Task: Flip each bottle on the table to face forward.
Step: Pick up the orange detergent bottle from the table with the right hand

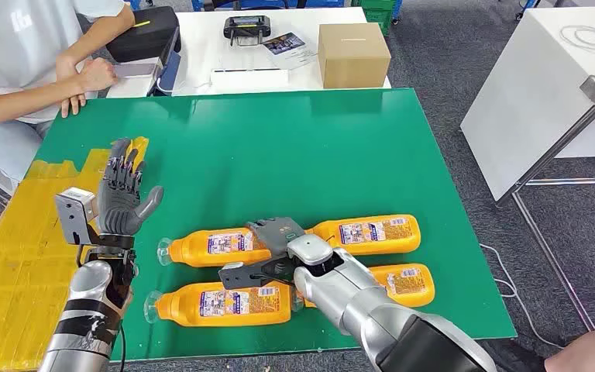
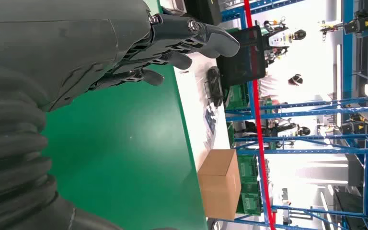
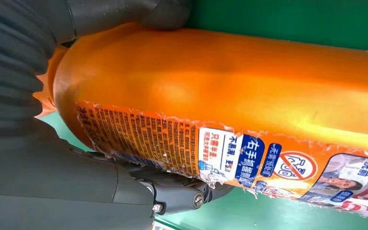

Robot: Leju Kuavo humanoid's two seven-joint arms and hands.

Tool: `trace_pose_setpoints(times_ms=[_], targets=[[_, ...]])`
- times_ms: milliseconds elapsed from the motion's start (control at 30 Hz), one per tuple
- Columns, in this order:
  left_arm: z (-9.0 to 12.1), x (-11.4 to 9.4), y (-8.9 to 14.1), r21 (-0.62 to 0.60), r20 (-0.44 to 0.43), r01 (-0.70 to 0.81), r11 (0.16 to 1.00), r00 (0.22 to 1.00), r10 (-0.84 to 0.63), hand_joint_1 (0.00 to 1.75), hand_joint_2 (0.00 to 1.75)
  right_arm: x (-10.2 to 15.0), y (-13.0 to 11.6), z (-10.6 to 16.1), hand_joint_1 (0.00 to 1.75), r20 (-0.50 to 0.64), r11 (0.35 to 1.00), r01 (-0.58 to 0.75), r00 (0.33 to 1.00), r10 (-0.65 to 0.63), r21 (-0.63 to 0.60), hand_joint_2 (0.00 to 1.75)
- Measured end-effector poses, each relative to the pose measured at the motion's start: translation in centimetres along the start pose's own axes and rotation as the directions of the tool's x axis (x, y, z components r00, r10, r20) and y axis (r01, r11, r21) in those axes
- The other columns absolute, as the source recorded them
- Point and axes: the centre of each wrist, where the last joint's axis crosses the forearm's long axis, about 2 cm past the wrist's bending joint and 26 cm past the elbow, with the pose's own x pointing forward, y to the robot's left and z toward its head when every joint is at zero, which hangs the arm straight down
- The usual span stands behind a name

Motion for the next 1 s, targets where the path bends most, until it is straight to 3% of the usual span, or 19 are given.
trace_pose_setpoints(times_ms=[200, 333, 433, 633, 767, 1000], targets=[[0.0, 0.0, 0.0, 0.005, 0.003, -0.006, 1.0, 1.0, 0.006, 0.0, 1.75, 0.0, -0.1, 0.0, 1.75, -0.004, 0.998, 0.015, 1.0, -0.016, -0.054, 1.75], [0.2, 0.0, 0.0, 0.007, 0.002, -0.007, 1.0, 1.0, 0.007, 0.0, 1.75, -0.1, -0.2, 0.1, 1.75, 0.009, 0.981, 0.051, 0.999, -0.05, -0.185, 1.75], [0.4, 0.0, 0.0, 0.007, 0.004, -0.007, 1.0, 1.0, 0.007, 0.0, 1.75, -0.3, -0.4, 0.2, 1.75, 0.028, 0.936, 0.1, 0.995, -0.097, -0.339, 1.75], [0.3, 0.3, 0.0, 0.008, 0.01, -0.006, 1.0, 1.0, 0.006, 0.0, 1.75, -0.9, -0.7, 0.6, 1.75, 0.047, 0.785, 0.176, 0.982, -0.185, -0.594, 1.75], [0.3, 0.3, -0.3, 0.011, 0.009, -0.005, 1.0, 1.0, 0.005, 0.0, 1.75, -1.5, -0.6, 0.8, 1.75, 0.031, 0.736, 0.218, 0.965, -0.259, -0.641, 1.75], [0.0, 0.6, -1.1, -0.003, 0.021, -0.007, 1.0, 1.0, 0.007, 0.0, 1.75, -2.3, -0.4, 0.9, 1.75, 0.001, 0.716, 0.275, 0.934, -0.357, -0.642, 1.75]])
